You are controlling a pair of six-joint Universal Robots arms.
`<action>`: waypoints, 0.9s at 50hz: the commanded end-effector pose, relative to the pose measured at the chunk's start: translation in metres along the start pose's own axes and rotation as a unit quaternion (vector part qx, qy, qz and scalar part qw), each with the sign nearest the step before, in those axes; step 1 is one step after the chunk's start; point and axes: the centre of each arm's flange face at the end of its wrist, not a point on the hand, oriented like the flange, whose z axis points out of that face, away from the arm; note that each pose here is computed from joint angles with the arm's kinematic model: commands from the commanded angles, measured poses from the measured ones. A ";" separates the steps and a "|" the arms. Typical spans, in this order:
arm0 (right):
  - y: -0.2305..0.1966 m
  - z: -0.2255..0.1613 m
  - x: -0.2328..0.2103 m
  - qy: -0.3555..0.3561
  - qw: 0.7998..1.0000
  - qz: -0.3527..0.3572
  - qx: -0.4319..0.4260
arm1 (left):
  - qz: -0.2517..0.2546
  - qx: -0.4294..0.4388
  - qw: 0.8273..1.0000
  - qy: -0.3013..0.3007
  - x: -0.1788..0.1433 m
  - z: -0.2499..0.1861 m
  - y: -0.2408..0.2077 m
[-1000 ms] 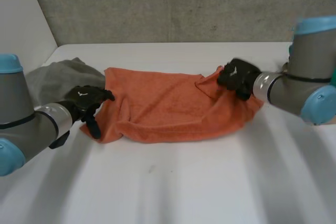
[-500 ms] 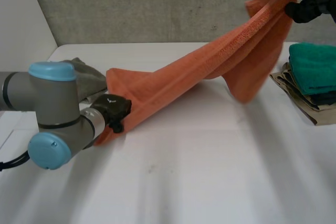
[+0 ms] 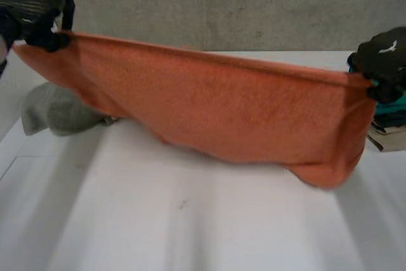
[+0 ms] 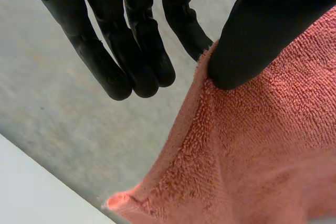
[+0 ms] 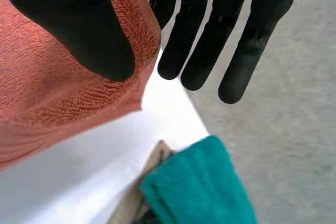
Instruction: Fold the laundry.
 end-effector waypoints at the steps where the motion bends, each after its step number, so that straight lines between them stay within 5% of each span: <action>1: 0.014 0.032 -0.029 -0.063 0.998 0.012 -0.009 | 0.024 -0.105 0.993 0.053 0.033 0.061 0.073; 8: 0.011 0.091 -0.032 -0.035 0.999 0.006 0.036 | 0.035 -0.087 0.994 0.054 0.041 0.116 0.101; 11: -0.013 0.125 -0.010 0.050 0.993 0.014 0.106 | 0.046 0.013 0.999 0.014 0.023 0.141 0.065; 15: -0.058 0.143 0.047 0.209 0.947 0.057 0.236 | 0.040 0.182 0.979 -0.081 -0.020 0.149 -0.011; 16: -0.069 0.142 0.069 0.267 0.915 0.090 0.289 | 0.020 0.245 0.961 -0.125 -0.040 0.143 -0.042; 18: -0.078 0.136 0.087 0.307 0.884 0.115 0.335 | -0.013 0.290 0.943 -0.161 -0.056 0.136 -0.062; 19: -0.090 0.126 0.101 0.333 0.849 0.137 0.386 | -0.042 0.323 0.927 -0.185 -0.066 0.130 -0.074; 22: -0.098 0.117 0.103 0.335 0.828 0.153 0.423 | -0.069 0.349 0.913 -0.201 -0.073 0.127 -0.080; 33: -0.077 0.128 0.061 0.259 0.882 0.149 0.364 | -0.049 0.270 0.953 -0.128 -0.041 0.143 -0.017; 40: -0.020 0.153 0.002 0.166 0.946 0.145 0.239 | -0.045 0.142 0.985 -0.082 -0.002 0.155 0.078; 45: 0.029 0.162 -0.045 0.102 0.974 0.141 0.146 | -0.037 0.059 0.997 -0.039 0.030 0.151 0.137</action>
